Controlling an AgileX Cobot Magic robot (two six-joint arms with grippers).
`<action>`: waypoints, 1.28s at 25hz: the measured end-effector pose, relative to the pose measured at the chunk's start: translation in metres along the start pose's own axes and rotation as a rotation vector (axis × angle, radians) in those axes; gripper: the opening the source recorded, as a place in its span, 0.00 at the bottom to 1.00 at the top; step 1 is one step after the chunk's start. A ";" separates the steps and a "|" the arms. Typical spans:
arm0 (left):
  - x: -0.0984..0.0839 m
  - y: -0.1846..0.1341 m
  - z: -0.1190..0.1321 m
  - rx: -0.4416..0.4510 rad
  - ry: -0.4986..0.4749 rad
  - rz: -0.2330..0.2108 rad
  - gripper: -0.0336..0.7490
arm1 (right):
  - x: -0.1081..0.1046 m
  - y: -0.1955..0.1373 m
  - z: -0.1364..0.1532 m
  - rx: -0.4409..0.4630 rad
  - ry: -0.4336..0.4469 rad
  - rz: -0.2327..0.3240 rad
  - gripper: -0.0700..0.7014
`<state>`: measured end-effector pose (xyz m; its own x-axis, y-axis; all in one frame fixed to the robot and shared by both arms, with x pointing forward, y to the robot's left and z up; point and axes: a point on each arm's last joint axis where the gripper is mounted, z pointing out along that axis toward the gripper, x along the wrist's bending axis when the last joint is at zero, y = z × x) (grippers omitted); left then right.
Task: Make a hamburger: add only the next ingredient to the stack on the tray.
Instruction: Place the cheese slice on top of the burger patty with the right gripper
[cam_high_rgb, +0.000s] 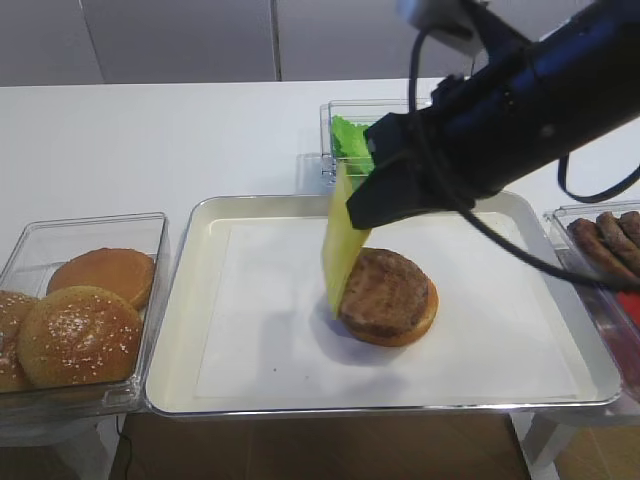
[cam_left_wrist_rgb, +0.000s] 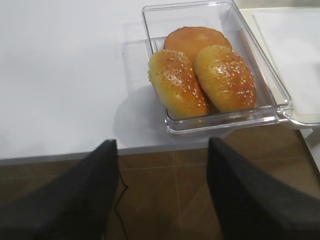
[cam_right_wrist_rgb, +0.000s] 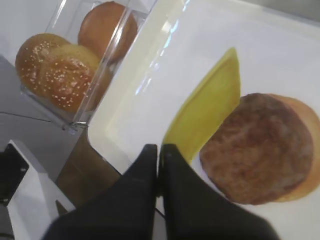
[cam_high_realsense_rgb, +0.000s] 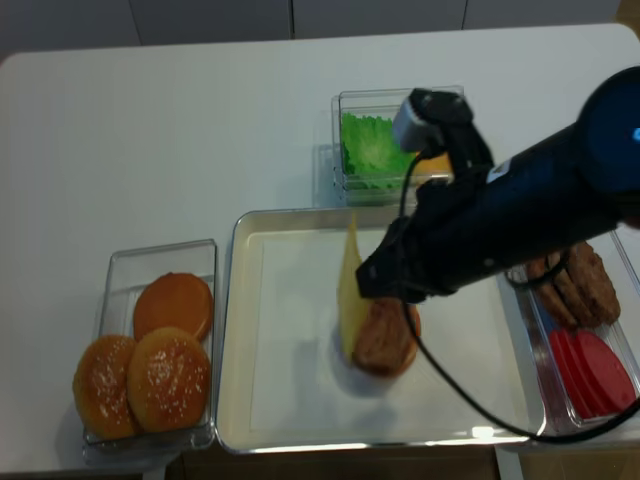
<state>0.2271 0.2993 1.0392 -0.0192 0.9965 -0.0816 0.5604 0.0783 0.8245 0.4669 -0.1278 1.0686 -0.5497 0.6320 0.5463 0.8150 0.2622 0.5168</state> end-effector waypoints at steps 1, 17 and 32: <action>0.000 0.000 0.000 0.000 0.000 0.000 0.58 | 0.001 0.000 0.005 0.007 0.006 0.000 0.10; 0.000 0.000 0.000 0.000 0.000 0.000 0.58 | -0.029 -0.004 0.025 0.096 -0.221 -0.088 0.10; 0.000 0.000 0.000 0.000 0.000 0.000 0.58 | -0.048 -0.010 0.033 0.178 -0.349 -0.064 0.10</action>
<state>0.2271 0.2993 1.0392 -0.0192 0.9965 -0.0816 0.5604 0.0783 0.8245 0.4913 -0.1365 1.0156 -0.5303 0.8119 0.2442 0.8168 0.4121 0.4038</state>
